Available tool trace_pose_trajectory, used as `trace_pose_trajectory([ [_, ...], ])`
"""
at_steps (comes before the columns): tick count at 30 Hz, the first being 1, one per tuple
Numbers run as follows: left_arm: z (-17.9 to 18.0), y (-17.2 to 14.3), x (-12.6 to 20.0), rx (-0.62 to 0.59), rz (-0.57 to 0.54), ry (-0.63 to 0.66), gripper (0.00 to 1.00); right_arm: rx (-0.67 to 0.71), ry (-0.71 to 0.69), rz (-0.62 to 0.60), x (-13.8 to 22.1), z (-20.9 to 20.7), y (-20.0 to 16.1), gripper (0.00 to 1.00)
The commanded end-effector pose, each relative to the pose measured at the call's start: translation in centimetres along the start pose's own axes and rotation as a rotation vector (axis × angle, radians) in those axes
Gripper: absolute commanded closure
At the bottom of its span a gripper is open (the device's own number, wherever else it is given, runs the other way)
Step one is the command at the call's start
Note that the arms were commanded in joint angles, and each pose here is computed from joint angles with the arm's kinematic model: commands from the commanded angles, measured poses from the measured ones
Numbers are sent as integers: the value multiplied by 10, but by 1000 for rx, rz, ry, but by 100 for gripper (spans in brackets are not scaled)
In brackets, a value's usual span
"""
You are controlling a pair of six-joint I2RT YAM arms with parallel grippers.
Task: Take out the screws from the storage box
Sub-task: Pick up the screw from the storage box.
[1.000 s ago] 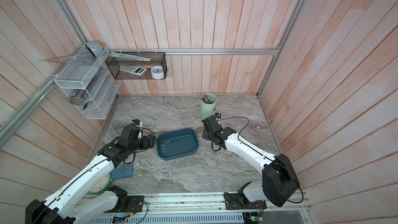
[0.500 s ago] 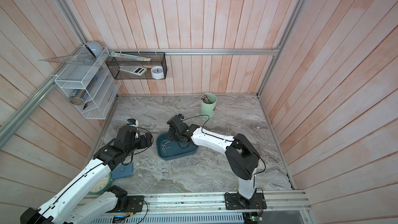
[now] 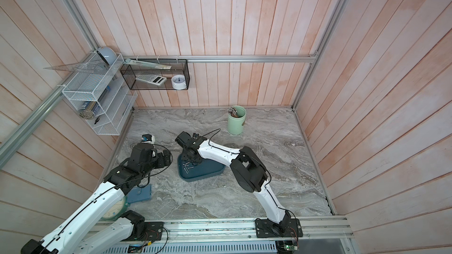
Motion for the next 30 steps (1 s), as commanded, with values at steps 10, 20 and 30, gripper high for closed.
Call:
trace_pose_trajectory([
  [10, 5, 6, 6, -9, -50, 25, 4, -8, -120, 62, -26, -2, -14, 64],
  [20, 6, 7, 9, -3, -72, 18, 4, -26, -197, 77, -38, -4, -14, 63],
  [30, 5, 6, 8, -5, -67, 18, 4, 38, -253, 146, -43, -14, -27, 75],
])
Point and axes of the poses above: each gripper's point midway between its finger pads, its own x axis back along the fingers, its own z axis along the line the jaws close on, y = z × x, the point moved 5 cm from there along x, back along the fingers, and after that the axes turned 9 degrees about x, right-handed, at the moved point
